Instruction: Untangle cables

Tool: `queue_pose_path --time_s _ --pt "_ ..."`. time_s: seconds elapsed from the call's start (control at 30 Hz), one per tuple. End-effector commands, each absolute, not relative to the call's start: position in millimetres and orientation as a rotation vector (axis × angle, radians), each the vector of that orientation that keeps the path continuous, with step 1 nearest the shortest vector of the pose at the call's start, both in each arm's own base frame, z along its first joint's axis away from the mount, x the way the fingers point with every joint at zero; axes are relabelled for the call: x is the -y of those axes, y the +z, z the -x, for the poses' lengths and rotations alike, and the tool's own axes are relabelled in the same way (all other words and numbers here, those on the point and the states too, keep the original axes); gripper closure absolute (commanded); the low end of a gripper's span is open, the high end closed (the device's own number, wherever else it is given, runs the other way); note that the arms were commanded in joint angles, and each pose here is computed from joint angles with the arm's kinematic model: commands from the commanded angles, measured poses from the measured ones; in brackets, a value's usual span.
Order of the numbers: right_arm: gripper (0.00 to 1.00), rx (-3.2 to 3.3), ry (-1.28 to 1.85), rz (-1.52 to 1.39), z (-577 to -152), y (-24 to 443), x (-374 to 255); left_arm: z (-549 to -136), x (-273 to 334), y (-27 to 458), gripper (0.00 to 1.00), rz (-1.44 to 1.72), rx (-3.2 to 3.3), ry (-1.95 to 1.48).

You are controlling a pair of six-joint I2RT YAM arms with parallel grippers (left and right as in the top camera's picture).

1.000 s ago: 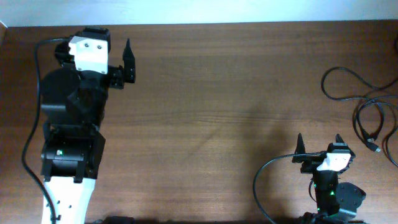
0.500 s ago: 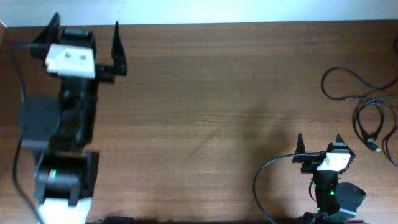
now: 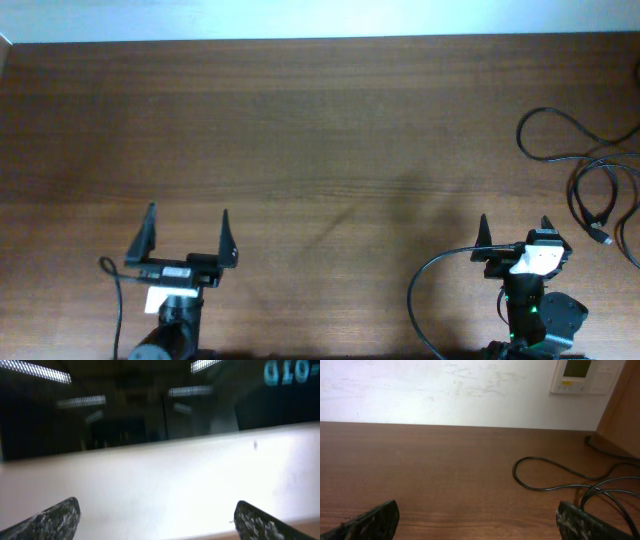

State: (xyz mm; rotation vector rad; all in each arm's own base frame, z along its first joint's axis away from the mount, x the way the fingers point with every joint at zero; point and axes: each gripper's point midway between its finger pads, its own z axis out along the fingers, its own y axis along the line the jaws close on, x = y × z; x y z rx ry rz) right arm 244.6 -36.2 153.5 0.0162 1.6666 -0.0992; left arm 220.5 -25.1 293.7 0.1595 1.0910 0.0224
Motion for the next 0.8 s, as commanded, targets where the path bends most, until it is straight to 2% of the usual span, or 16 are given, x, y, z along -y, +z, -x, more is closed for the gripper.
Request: queue_pose_path --time_s 0.0,0.27,0.43,0.63,0.77 --pt "0.01 -1.67 -0.099 -0.023 -244.2 151.4 37.0 -232.7 21.1 258.8 0.01 -0.143 -1.22 0.024" --pt "0.01 -1.67 -0.099 -0.023 -244.2 151.4 37.0 -245.9 2.9 156.6 0.01 -0.111 -1.645 0.08" --pt "0.01 -1.67 -0.099 -0.023 -244.2 151.4 37.0 -245.4 -14.2 156.2 0.01 -0.048 -1.651 0.129" --pt "0.01 -1.67 -0.099 -0.023 -244.2 151.4 37.0 -244.7 -23.8 156.9 0.01 0.149 -1.641 0.03" --pt "0.01 -1.67 -0.099 -0.023 -244.2 151.4 37.0 -244.6 -25.0 156.7 0.01 0.152 -1.641 0.037"
